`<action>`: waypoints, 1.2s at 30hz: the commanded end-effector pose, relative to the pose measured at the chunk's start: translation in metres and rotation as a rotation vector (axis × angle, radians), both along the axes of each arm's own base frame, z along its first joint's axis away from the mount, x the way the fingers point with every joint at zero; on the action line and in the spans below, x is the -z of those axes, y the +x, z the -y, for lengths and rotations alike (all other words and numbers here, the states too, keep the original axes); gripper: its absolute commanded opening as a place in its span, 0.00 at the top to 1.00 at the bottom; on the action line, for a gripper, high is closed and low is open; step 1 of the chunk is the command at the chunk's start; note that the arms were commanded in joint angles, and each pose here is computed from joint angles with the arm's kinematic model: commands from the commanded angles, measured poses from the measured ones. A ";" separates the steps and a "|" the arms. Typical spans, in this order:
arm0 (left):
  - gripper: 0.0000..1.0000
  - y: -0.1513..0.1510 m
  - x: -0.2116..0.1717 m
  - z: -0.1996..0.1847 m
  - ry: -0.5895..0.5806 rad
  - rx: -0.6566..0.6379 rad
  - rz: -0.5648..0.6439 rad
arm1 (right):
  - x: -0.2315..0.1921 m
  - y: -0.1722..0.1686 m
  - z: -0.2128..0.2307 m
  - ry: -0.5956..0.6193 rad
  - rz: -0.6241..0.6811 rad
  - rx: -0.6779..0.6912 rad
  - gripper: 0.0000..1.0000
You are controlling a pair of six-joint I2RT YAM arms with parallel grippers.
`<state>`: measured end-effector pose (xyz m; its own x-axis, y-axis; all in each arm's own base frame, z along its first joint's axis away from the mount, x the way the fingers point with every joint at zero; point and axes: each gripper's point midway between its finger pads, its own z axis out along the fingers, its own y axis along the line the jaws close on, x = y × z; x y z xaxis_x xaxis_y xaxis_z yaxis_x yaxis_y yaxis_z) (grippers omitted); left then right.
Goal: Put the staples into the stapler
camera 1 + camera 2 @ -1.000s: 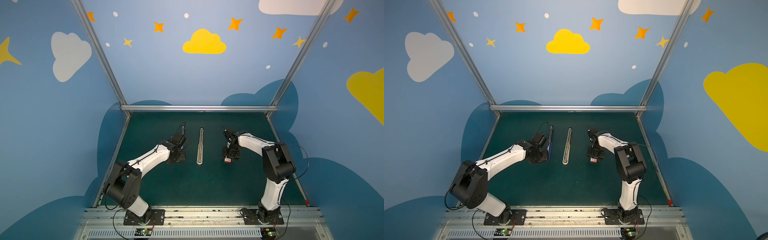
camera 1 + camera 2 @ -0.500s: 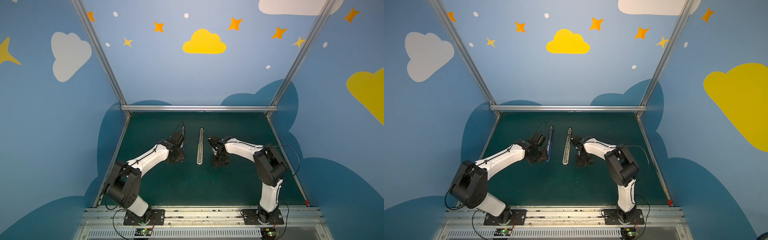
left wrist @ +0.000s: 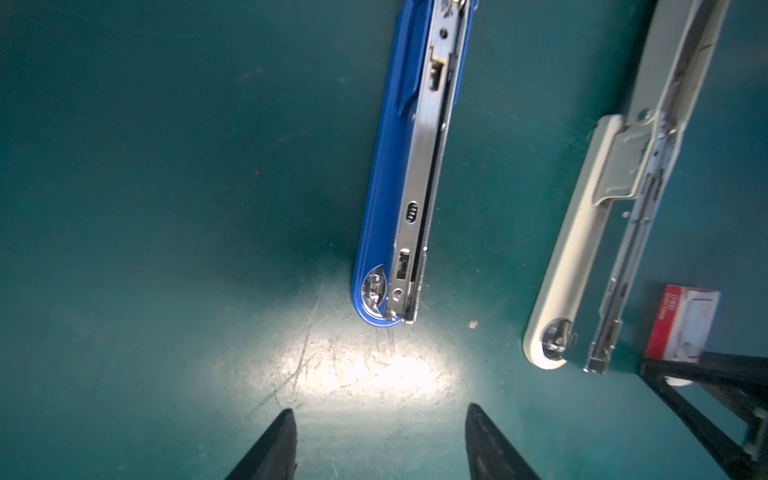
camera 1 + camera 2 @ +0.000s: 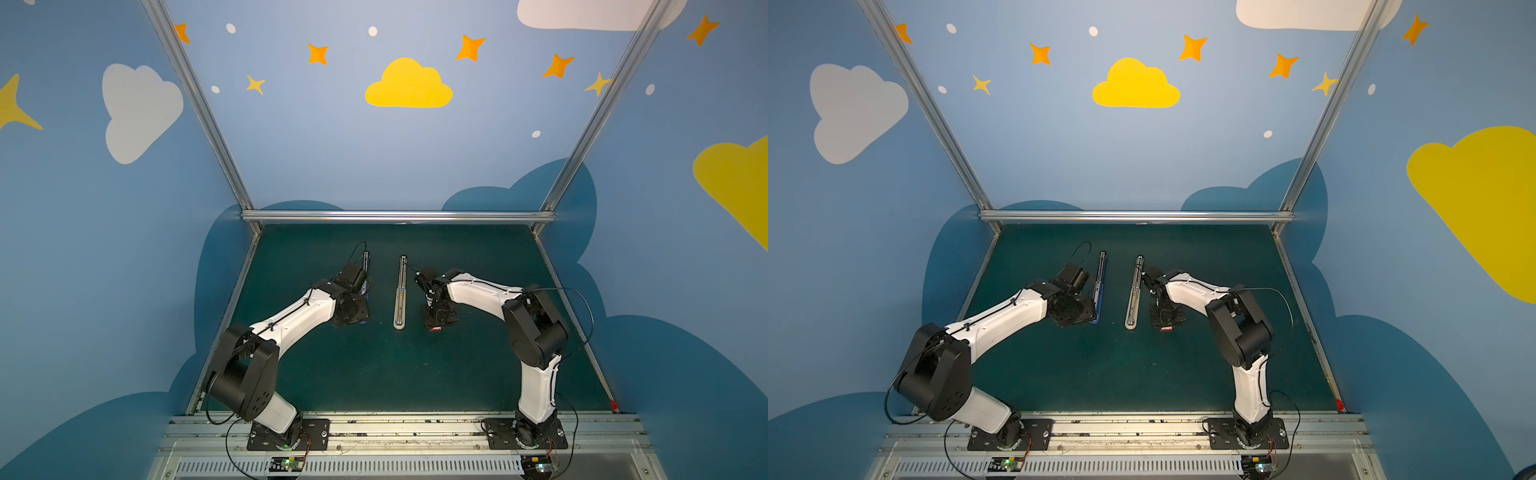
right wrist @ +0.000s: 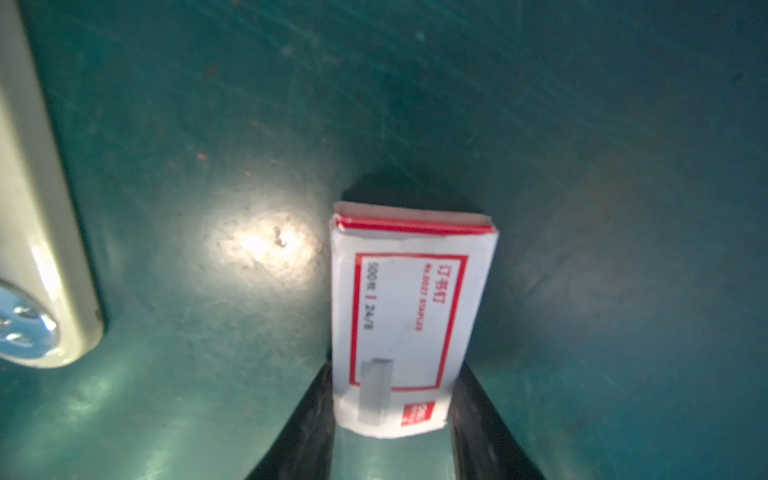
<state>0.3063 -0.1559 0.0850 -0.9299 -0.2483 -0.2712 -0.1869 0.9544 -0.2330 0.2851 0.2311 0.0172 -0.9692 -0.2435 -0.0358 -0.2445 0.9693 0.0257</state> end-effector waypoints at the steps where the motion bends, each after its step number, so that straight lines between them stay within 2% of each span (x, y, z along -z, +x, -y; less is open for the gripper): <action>1: 0.36 -0.002 -0.007 0.000 -0.034 0.025 0.009 | -0.006 -0.019 -0.018 0.067 -0.019 -0.140 0.60; 6: 0.36 -0.002 -0.011 -0.012 -0.026 0.020 0.009 | -0.023 -0.051 -0.050 0.154 0.003 -0.382 0.60; 12: 0.35 -0.005 -0.014 -0.026 -0.052 -0.008 0.015 | -0.031 -0.078 -0.073 0.189 0.001 -0.571 0.59; 15: 0.35 -0.006 -0.018 -0.026 -0.062 0.008 0.031 | -0.029 -0.085 -0.076 0.164 0.017 -0.632 0.55; 21: 0.35 -0.003 -0.022 -0.017 -0.100 0.038 0.037 | -0.018 -0.079 -0.066 0.064 0.046 -0.627 0.40; 24: 0.35 -0.001 -0.023 -0.015 -0.111 0.039 0.039 | -0.016 -0.081 -0.062 0.045 0.040 -0.619 0.39; 32: 0.35 -0.002 -0.022 -0.011 -0.131 0.043 0.037 | -0.013 -0.098 -0.077 0.095 0.024 -0.634 0.36; 36: 0.35 -0.005 -0.024 -0.003 -0.173 0.065 0.027 | -0.007 -0.090 -0.072 0.032 0.051 -0.598 0.36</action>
